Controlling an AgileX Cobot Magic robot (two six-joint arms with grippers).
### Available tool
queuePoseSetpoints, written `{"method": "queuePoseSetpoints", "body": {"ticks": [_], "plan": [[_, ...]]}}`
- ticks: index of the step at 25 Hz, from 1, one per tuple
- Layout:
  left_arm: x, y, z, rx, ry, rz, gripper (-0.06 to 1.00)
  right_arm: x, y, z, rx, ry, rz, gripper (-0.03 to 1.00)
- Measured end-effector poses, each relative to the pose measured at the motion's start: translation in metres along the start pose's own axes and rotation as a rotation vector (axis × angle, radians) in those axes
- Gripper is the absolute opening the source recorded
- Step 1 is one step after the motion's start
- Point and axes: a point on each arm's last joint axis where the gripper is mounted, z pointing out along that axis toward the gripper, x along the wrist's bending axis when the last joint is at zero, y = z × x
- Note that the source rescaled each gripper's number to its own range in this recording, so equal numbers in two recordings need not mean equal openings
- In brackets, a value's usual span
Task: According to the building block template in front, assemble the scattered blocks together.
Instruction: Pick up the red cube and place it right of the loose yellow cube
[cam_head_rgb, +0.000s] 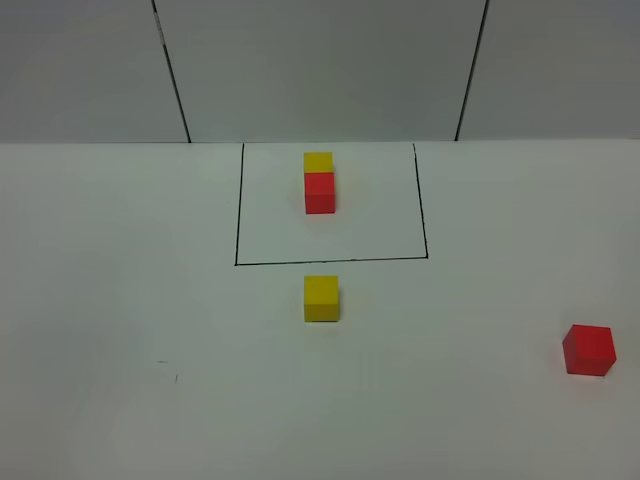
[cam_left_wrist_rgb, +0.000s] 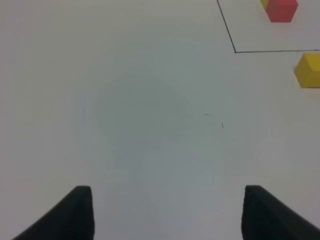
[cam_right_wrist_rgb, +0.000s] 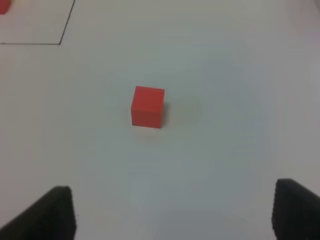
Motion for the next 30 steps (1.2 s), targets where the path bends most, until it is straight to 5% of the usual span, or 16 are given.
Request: {"method": "queuePoseSetpoints", "body": {"ticks": [24,30], "plan": [[0.0,0.0,0.0,-0.001,0.0,-0.001,0.4,0.0,0.0,0.001,0.005,0.0,0.012,0.64],[0.0,0.0,0.0,-0.001,0.0,-0.001,0.4,0.003,0.038,0.017,0.191,0.039,0.043,0.8]]}}
